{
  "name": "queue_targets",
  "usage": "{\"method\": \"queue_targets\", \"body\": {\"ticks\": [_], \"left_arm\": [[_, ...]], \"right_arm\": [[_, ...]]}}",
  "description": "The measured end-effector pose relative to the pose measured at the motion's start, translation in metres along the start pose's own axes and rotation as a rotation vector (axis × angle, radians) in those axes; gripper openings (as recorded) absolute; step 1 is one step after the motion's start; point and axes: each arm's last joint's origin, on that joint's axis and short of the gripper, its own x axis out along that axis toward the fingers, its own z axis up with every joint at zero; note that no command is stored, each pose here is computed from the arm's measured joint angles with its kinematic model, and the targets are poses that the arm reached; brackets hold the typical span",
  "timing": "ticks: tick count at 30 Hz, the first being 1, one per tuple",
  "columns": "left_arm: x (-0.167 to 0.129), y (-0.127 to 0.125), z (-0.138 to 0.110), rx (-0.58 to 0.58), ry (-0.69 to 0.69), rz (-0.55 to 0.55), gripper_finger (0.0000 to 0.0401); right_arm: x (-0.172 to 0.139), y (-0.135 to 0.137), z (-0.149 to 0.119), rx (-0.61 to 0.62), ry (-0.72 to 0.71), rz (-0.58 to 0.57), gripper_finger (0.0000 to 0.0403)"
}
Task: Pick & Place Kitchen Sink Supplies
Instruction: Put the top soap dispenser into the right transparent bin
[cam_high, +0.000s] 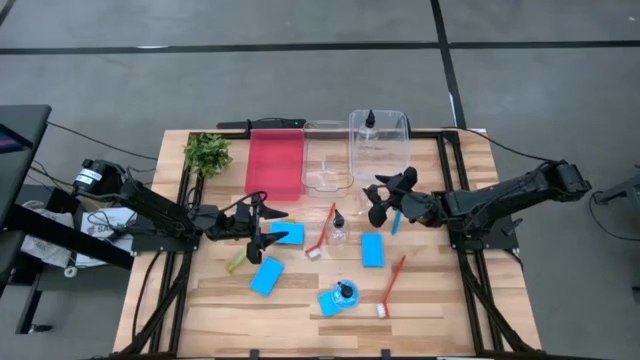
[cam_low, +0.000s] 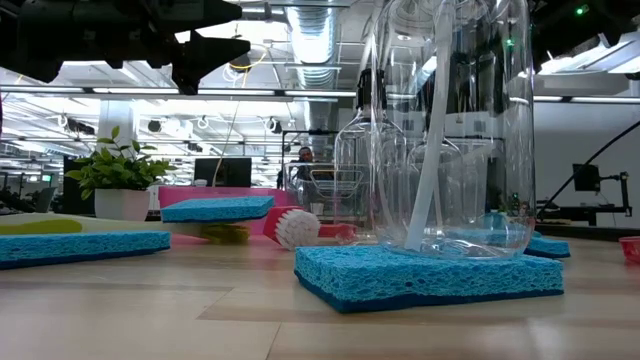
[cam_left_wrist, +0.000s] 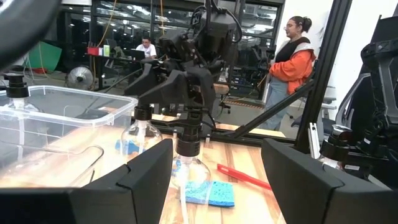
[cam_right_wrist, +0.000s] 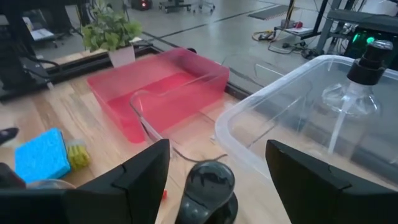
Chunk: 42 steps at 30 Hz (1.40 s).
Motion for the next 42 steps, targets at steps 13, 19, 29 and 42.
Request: {"method": "queue_targets", "body": {"ticks": [13, 19, 29, 42], "left_arm": [[0.0, 0.0, 0.0, 0.0, 0.0, 0.0, 0.0248], [0.0, 0.0, 0.0, 0.0, 0.0, 0.0, 0.0248], [0.0, 0.0, 0.0, 0.0, 0.0, 0.0, 0.0248], [0.0, 0.0, 0.0, 0.0, 0.0, 0.0, 0.0248]], "right_arm": [[0.022, 0.016, -0.02, -0.041, 0.012, -0.05, 0.026], [0.028, 0.021, -0.023, -0.05, -0.016, -0.063, 0.026], [0.027, 0.021, -0.021, -0.01, -0.034, -0.079, 0.0259], [0.024, 0.024, -0.022, -0.012, -0.029, -0.054, 0.0145]]}}
